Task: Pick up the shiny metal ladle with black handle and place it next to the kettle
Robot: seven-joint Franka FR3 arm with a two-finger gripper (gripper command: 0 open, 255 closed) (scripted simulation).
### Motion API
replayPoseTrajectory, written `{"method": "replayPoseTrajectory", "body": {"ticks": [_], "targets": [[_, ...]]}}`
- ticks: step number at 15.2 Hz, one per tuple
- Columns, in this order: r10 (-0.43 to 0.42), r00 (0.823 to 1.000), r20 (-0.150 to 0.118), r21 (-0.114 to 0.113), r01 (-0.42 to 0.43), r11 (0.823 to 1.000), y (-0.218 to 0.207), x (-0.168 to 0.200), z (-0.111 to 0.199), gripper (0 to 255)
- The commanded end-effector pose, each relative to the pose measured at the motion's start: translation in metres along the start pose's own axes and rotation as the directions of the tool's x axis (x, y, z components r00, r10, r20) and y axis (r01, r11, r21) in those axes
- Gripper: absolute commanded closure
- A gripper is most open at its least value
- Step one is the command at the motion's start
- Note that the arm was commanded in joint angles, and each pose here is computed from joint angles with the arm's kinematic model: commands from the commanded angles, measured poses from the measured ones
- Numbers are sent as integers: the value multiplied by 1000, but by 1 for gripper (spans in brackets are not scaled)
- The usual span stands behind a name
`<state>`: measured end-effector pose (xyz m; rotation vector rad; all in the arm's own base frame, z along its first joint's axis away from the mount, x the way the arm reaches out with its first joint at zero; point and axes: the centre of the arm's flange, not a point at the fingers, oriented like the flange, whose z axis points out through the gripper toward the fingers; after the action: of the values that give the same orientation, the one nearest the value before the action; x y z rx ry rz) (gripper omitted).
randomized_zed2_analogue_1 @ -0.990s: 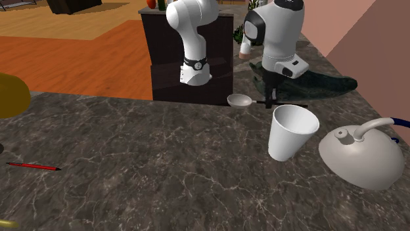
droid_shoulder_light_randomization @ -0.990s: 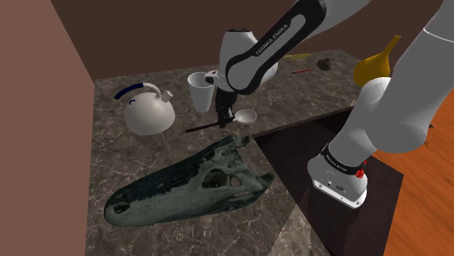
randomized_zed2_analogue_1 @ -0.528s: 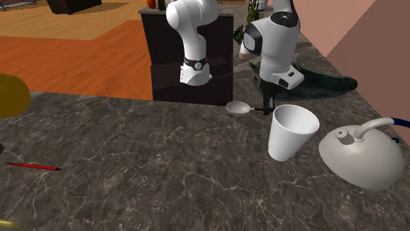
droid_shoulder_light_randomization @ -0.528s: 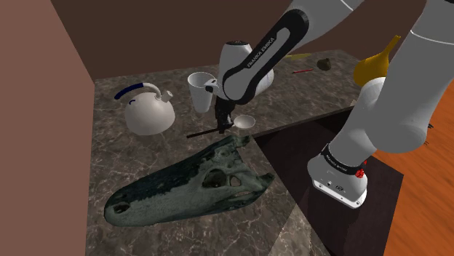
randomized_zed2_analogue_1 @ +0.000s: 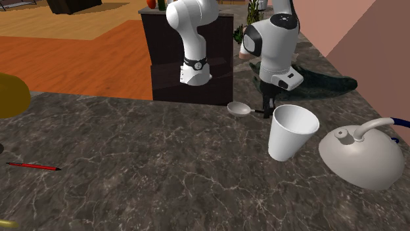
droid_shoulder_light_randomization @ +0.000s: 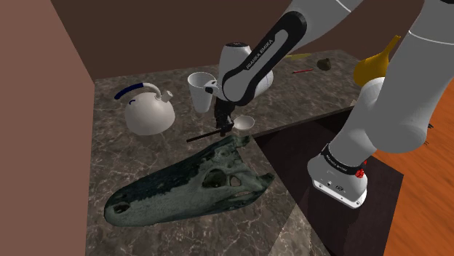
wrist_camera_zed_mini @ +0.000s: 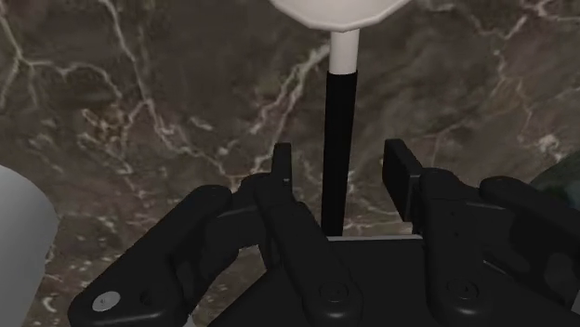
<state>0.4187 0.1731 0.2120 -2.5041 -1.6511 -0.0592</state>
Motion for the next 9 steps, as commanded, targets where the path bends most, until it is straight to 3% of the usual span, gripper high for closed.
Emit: {"method": "replayPoseTrajectory", "body": {"ticks": [1,5,9], "targets": [[0,1000,0,0,0,1000,0,0,0,0],[0,1000,0,0,0,1000,0,0,0,0],[0,1000,0,0,0,1000,0,0,-50,0]]}}
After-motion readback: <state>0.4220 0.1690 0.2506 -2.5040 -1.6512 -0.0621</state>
